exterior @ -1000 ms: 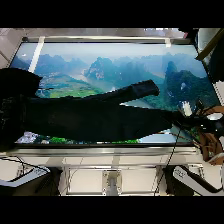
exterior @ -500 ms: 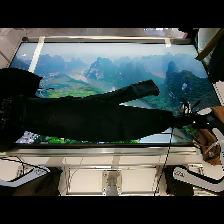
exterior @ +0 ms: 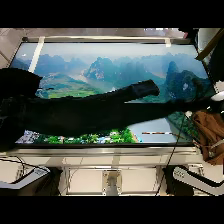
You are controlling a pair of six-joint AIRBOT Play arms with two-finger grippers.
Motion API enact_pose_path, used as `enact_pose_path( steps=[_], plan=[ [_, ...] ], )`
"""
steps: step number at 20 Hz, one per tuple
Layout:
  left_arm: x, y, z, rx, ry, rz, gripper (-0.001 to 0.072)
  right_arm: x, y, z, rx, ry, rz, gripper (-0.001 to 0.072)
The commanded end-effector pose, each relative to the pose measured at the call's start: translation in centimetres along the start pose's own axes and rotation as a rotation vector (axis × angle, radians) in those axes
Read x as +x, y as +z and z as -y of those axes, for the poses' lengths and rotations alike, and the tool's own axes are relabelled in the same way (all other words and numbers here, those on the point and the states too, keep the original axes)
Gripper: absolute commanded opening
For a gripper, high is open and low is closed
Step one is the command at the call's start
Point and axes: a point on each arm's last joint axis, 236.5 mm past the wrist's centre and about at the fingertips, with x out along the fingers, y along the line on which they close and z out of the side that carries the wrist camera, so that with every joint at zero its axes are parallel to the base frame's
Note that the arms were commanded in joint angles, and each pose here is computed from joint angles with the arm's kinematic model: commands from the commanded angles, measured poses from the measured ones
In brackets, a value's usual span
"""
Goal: Fold the clothes and pants, and hang the long-sleeved shirts on hangers.
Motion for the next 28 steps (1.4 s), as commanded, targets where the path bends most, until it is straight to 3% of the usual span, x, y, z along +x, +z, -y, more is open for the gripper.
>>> enact_pose_path(
  steps=[1,3,7,13,17,18,19,20,25,28],
  plan=[
    [-1.7,0.1,0.9,0.037,0.010,0.030,0.0031,-6.2,5.7,1.0,-0.105,-0.122,0.136,0.0038],
    [-2.4,-2.1,-0.7,0.044,0.092,-0.049,0.0031,-6.4,4.3,1.7,-0.145,-0.155,0.076,0.0038],
    [-2.8,-8.4,-6.4,-0.007,0.308,-0.198,0.0029,-3.7,-5.1,5.9,-0.068,-0.216,-0.179,0.0038],
    [-2.9,-13.5,-10.0,-0.104,0.367,-0.229,0.0030,-2.9,-18.8,9.9,0.042,-0.239,-0.325,0.0038],
    [-3.3,-12.5,-11.1,-0.137,0.386,-0.176,0.0030,-5.5,-22.0,12.9,0.193,-0.310,-0.331,0.0039],
    [-3.3,-12.5,-11.0,-0.137,0.382,-0.176,0.0031,-5.6,-22.1,13.0,0.235,-0.300,-0.311,0.0116],
    [-3.2,-12.4,-10.8,-0.137,0.375,-0.173,0.0031,-5.7,-22.2,13.0,0.259,-0.293,-0.302,0.0368],
    [-3.2,-12.3,-10.9,-0.137,0.376,-0.170,0.0031,-5.8,-22.2,13.1,0.273,-0.297,-0.298,0.0551],
    [-3.2,-12.2,-10.9,-0.135,0.378,-0.163,0.0031,-7.9,-17.5,13.6,0.267,-0.318,-0.164,0.0546],
    [-3.1,-12.0,-11.0,-0.134,0.380,-0.153,0.0031,-7.0,-12.1,11.7,0.312,-0.192,0.035,0.0544]
  ],
)
